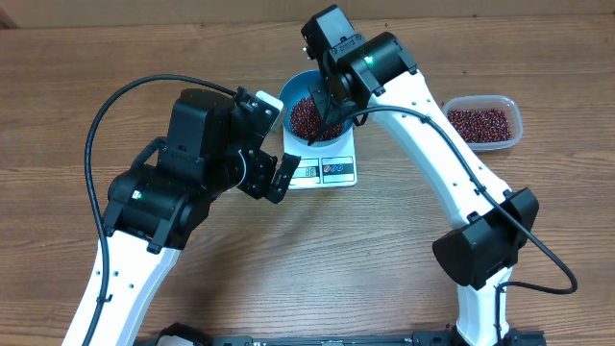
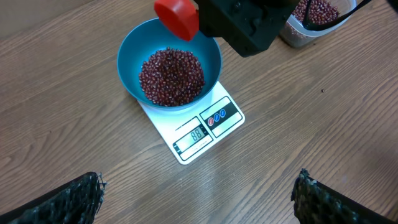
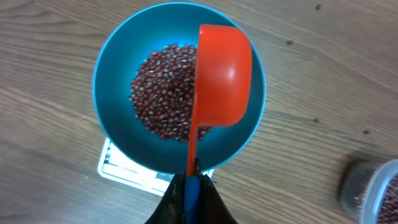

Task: Scoop item into bowl and weigh 150g on scale
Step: 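Tip the scoop to pour beans into the blue bowl, then return the empty scoop with the right gripper to the bean tub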

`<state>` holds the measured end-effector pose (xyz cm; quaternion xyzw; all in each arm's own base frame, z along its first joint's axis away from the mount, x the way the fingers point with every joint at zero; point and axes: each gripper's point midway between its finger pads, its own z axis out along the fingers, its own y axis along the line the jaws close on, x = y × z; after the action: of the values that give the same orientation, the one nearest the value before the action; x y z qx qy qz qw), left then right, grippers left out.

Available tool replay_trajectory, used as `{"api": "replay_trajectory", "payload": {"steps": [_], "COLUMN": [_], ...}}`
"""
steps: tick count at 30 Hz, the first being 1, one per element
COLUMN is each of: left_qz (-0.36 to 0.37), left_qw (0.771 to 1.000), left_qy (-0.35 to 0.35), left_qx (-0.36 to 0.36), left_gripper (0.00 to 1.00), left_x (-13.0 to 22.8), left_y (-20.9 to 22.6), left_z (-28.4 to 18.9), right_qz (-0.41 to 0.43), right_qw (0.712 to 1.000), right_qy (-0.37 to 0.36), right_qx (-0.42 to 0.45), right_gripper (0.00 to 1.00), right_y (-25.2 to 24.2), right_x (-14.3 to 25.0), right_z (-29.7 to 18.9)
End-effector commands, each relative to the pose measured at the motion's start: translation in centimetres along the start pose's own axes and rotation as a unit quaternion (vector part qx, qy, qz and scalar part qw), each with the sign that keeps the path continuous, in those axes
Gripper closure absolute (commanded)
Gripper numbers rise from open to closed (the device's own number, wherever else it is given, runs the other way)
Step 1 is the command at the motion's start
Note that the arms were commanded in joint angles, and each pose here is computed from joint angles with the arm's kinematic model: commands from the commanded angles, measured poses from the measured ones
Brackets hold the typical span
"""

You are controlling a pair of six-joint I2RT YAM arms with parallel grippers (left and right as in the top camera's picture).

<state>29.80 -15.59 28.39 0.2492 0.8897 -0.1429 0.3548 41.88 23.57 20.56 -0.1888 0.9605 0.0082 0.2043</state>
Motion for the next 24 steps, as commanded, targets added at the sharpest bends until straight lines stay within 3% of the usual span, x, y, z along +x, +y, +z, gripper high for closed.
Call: {"api": "replay_trajectory", "payload": {"steps": [1,7,14,24], "left_qz": [-0.003,-0.003,-0.003,-0.003], "left_qw": [1.0,1.0,1.0,1.0], "left_qy": [-0.007,-0.007,-0.007,-0.007], "left_qx": [-0.006,-0.006,-0.006,-0.006], "left_gripper": [0.0,0.0,0.0,0.01], "left_x": [-0.6,-0.6,-0.6,-0.6], "left_y": [0.3,0.3,0.3,0.3], "left_z": [-0.3,-0.3,-0.3,-0.3], "right_qz": [0.022,0.072,0.169,0.296], "right_qw": [0.999,0.995,0.983,0.952], "right_qy": [-0.03,-0.053,-0.077,0.016], "right_qx": [-0.033,-0.034,0.016,0.07], "right_gripper": [0.96,0.96,0.96,0.96], "right_y": [-0.7,-5.6,-15.1,-25.3], "right_x": [-1.2,-0.8,1.6,8.8], "right_z": [-2.6,-6.4,-11.3,-8.9]}}
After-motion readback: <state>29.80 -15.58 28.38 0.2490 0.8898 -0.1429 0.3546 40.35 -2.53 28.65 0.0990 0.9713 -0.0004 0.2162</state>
